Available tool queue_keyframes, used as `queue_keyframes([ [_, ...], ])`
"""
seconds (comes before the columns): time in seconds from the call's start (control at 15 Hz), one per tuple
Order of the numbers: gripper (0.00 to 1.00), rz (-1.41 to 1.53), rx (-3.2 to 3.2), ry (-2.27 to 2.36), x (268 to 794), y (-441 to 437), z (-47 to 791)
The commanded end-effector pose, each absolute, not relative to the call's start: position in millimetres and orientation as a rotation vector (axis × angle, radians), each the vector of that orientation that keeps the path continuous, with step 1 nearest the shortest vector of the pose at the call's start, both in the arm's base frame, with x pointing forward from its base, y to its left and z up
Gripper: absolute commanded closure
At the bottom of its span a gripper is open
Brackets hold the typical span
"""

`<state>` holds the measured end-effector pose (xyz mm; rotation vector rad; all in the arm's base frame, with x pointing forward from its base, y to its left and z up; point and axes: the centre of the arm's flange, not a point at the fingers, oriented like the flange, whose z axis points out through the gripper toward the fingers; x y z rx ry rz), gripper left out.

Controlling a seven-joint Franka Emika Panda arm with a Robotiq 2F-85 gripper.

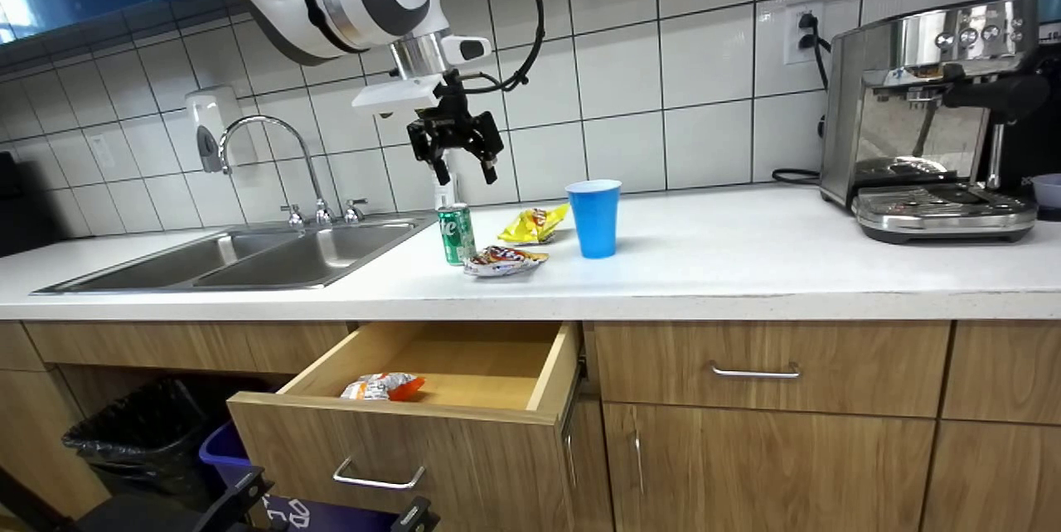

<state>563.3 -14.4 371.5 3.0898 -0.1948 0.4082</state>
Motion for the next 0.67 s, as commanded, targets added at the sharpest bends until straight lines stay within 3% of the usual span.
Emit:
queue_keyframes([
  [0.0, 0.00, 0.408, 3.090, -0.195, 563, -14, 372],
  [0.6, 0.00, 0.428, 3.094, -0.186, 575, -18, 373],
])
